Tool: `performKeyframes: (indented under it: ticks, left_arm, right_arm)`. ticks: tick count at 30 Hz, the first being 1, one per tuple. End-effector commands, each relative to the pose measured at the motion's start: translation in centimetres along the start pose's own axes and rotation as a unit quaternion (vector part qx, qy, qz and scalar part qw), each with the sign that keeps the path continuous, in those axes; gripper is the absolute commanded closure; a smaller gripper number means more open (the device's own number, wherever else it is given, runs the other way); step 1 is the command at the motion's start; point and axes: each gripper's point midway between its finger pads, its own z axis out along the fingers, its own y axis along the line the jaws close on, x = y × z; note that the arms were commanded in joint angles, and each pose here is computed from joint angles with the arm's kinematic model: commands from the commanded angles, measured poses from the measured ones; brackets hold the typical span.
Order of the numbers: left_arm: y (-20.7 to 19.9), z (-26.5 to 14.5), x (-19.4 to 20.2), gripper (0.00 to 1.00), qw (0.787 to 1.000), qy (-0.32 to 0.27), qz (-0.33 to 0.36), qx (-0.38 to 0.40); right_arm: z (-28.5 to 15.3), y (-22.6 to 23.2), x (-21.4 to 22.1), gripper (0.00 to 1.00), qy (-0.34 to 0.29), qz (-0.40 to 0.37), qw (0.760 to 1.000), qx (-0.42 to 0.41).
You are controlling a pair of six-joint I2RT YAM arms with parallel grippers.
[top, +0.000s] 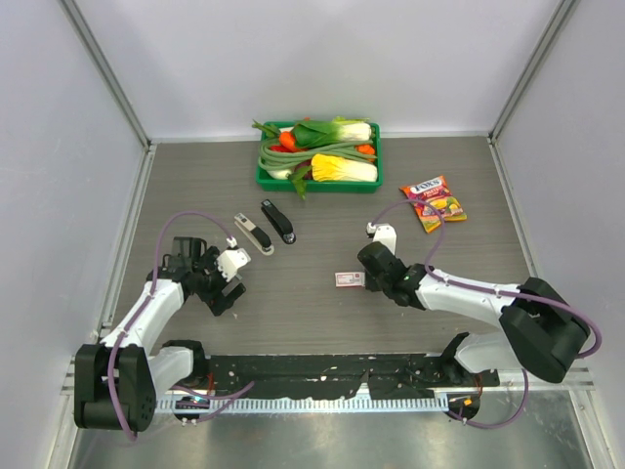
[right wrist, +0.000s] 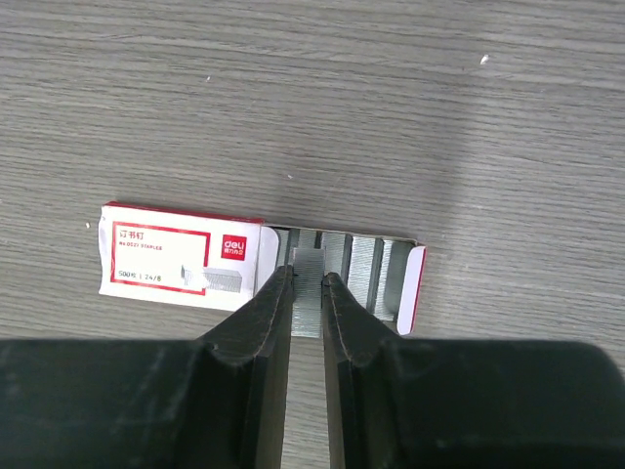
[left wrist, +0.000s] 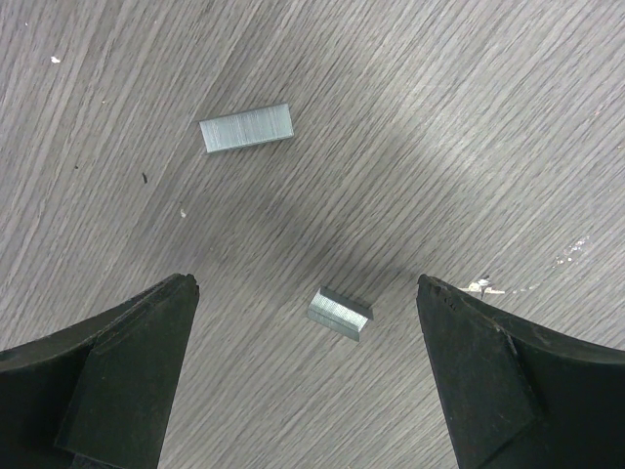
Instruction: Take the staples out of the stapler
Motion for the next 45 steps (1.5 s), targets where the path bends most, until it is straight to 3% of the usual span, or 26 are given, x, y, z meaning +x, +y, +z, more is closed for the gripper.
performKeyframes:
  ticks: [1, 26, 45]
  left_arm:
    - [0.3, -0.1, -0.6, 0.00, 1.000, -0.006, 0.008, -0.001]
    - [0.1, 0.0, -0.4, 0.00, 1.000, -0.006, 0.012, 0.001]
    - [0.0, 0.1, 0.0, 0.00, 1.000, 0.000, 0.016, 0.001]
  right_arm:
    - [0.3, -0.2, -0.9, 0.80, -0.020, 0.006, 1.000, 0.012]
    - [0.6, 0.1, -0.1, 0.80, -0.008, 0.013, 1.000, 0.004]
    - [0.3, 0.0, -1.1, 0.80, -0.034, 0.021, 0.999, 0.001]
